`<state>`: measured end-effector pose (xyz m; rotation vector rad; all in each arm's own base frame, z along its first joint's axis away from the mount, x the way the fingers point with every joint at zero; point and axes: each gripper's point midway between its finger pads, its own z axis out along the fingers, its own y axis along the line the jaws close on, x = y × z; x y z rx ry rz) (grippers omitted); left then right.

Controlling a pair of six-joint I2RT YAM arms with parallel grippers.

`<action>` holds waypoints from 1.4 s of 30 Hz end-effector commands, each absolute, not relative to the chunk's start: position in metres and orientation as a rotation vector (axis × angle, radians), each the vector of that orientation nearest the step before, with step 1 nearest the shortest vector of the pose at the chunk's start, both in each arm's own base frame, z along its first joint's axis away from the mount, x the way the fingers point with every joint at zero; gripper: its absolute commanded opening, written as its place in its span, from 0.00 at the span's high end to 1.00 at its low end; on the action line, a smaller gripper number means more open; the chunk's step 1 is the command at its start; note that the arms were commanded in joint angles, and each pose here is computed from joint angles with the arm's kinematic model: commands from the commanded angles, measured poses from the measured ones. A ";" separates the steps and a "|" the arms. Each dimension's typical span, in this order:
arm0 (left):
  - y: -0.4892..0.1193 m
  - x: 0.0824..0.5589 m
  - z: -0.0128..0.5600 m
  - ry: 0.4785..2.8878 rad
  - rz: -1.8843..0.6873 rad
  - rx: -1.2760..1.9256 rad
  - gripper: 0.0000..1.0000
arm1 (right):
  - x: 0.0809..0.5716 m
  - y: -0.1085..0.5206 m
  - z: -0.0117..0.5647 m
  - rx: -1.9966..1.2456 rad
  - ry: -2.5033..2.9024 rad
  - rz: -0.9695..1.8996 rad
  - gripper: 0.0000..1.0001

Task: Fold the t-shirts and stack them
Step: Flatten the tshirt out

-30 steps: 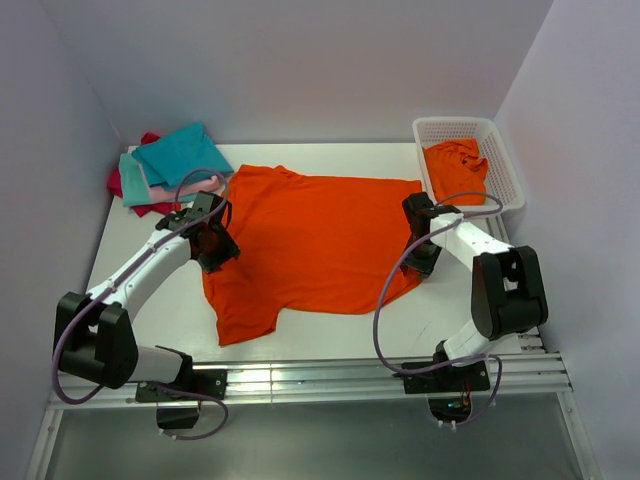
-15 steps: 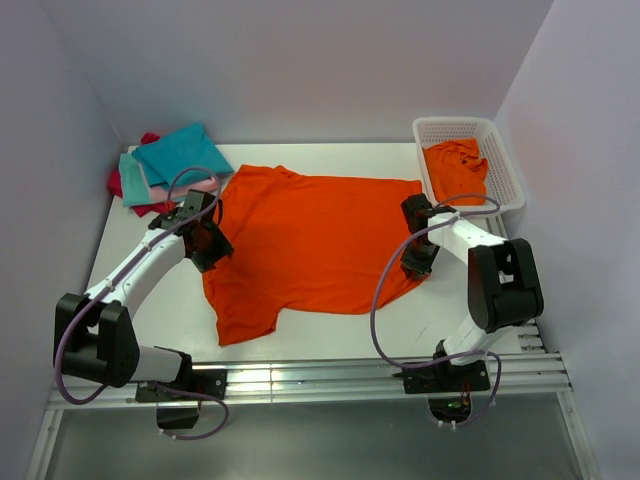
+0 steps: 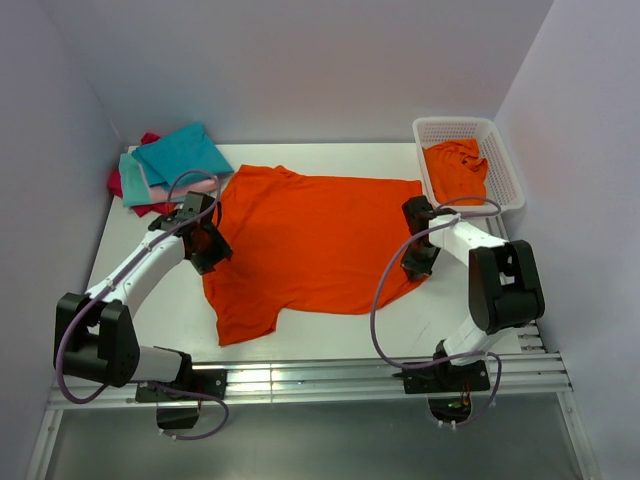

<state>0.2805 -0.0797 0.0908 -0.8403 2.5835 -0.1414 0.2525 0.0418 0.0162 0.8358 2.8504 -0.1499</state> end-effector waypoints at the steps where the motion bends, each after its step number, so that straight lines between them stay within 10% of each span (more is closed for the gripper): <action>1: -0.081 0.284 0.092 2.568 -0.174 -0.816 0.49 | 0.252 0.038 0.037 0.864 2.788 -0.123 1.00; 24: -0.091 0.277 0.071 2.598 -0.247 -0.851 0.50 | 0.124 0.028 0.054 1.059 2.891 -0.183 1.00; 27: -0.092 0.279 0.072 2.597 -0.251 -0.848 0.50 | 0.114 0.025 0.055 1.090 2.882 -0.210 0.79; 30: -0.090 0.285 0.077 2.587 -0.234 -0.830 0.50 | 0.122 0.025 0.066 1.101 2.833 -0.193 0.00; 42: -0.093 0.399 0.105 2.530 -0.254 -0.795 0.51 | 0.290 0.077 0.124 0.922 2.634 0.215 0.05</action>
